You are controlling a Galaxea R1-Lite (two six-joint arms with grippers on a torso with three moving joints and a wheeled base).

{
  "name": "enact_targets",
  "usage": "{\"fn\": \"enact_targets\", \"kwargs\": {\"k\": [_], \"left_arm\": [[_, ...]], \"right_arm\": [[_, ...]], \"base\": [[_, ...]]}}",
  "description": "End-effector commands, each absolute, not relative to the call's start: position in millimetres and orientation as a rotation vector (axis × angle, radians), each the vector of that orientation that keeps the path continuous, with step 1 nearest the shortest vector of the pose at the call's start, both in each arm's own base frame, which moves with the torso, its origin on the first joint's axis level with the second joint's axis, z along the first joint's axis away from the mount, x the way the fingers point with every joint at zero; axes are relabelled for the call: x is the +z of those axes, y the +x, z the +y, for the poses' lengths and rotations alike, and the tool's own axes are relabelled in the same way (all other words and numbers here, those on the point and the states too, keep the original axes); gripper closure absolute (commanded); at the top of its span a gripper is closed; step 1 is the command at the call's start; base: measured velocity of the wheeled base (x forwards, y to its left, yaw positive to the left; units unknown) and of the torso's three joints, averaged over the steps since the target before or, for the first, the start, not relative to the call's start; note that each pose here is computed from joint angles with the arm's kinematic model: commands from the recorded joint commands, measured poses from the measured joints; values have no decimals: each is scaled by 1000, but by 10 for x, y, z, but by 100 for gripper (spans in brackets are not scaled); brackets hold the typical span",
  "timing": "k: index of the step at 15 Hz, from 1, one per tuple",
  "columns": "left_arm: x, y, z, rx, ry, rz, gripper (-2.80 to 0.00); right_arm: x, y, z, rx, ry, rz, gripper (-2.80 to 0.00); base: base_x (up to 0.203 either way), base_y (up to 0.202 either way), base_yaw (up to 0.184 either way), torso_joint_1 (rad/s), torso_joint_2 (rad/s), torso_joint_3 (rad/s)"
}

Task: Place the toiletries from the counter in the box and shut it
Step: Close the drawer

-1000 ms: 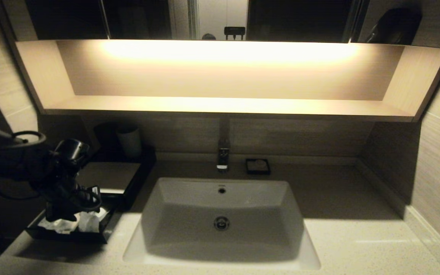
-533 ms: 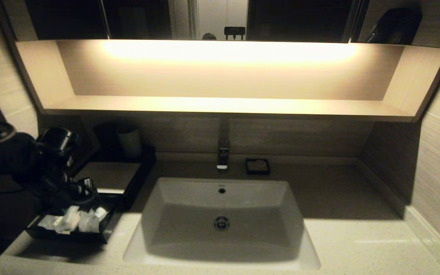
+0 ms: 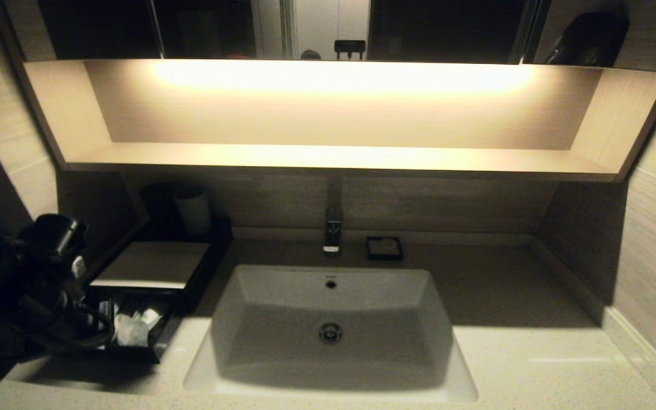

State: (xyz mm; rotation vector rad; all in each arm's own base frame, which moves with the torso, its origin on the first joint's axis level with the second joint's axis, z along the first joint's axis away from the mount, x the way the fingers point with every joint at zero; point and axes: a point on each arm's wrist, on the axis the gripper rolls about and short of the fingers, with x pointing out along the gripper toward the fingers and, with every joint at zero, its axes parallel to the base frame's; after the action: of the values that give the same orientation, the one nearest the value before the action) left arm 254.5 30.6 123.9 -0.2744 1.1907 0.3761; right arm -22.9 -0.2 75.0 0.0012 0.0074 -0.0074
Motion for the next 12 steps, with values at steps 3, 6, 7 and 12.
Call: {"fn": "enact_targets", "kwargs": {"k": [3, 6, 7, 12], "left_arm": [[1059, 2465, 297, 362, -236, 1287, 0], [1000, 2470, 298, 339, -202, 1318, 0], [960, 2486, 299, 340, -201, 1334, 0], [803, 2575, 309, 338, -195, 1377, 0]], "right_arm": [[750, -229, -2, -8, 2, 8, 0], [750, -229, -2, -8, 2, 8, 0], [750, -229, -2, -8, 2, 8, 0], [750, -229, -2, -8, 2, 8, 0]], "base": [[0, 0, 0, 0, 0, 0], [0, 0, 0, 0, 0, 0], [0, 0, 0, 0, 0, 0], [0, 0, 0, 0, 0, 0]]}}
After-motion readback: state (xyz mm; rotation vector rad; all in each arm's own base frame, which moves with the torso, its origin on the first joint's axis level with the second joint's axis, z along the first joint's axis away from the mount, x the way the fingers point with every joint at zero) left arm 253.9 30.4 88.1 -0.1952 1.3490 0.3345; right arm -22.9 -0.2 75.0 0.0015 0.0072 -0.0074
